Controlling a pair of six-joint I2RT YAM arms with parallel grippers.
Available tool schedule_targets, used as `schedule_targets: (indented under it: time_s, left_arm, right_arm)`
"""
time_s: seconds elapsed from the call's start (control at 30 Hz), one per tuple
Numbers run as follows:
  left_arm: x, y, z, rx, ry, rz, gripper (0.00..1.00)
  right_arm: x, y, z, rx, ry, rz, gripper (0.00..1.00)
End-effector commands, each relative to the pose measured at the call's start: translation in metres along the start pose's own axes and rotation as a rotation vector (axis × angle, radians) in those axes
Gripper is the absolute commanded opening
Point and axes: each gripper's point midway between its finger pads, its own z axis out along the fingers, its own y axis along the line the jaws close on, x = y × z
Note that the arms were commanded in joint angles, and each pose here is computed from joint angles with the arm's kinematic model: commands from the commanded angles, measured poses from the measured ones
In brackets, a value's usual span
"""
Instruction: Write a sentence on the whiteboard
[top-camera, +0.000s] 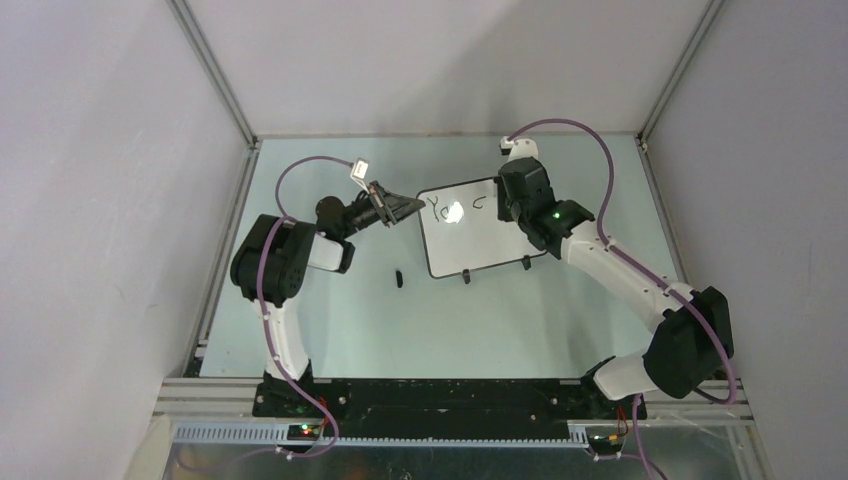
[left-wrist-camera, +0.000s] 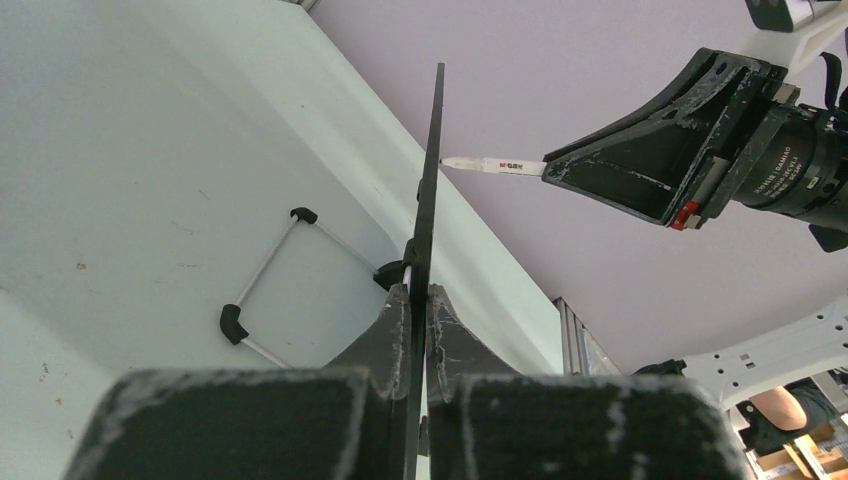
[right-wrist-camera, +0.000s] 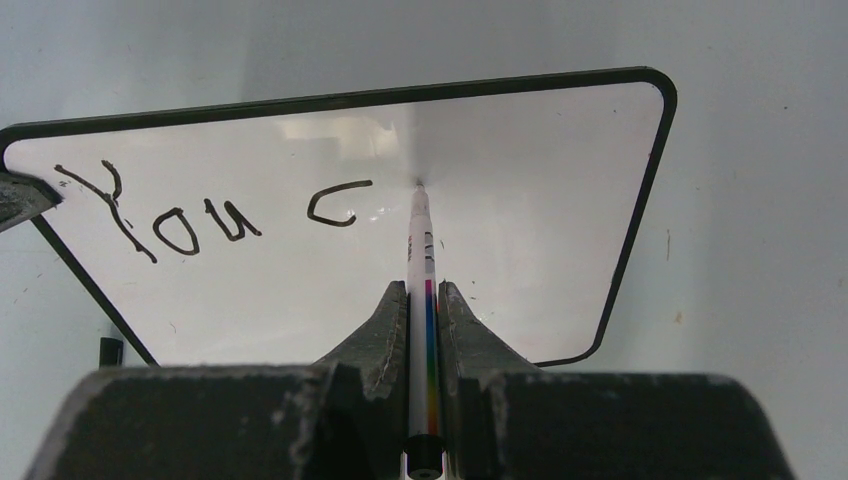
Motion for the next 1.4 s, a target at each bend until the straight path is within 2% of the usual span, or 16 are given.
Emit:
schedule_targets:
  time_s: [0.0,0.67,0.93,1.37]
  left_arm:
    - [-0.013,-0.028,0.003,0.071,-0.016,0.074,0.00]
    - [-0.013,-0.028,0.003,0.073,-0.015,0.075,0.00]
    - [-0.013,-0.028,0.003,0.074,-0.016,0.076,0.00]
    - [-0.013,-0.029,0.003,0.074,-0.015,0.079,0.00]
  right_arm:
    - [-0.011,-0.001,0.005,0.011,-0.040,0.023,0.00]
    - [-0.019,0.006,0.009,-0.019,-0.068,0.045,0.00]
    - [-0.014,0.017,0.006,-0.090,-0.045,0.027,0.00]
    - [0.005,0.020,0.001,-0.096,0.028,0.000,0.00]
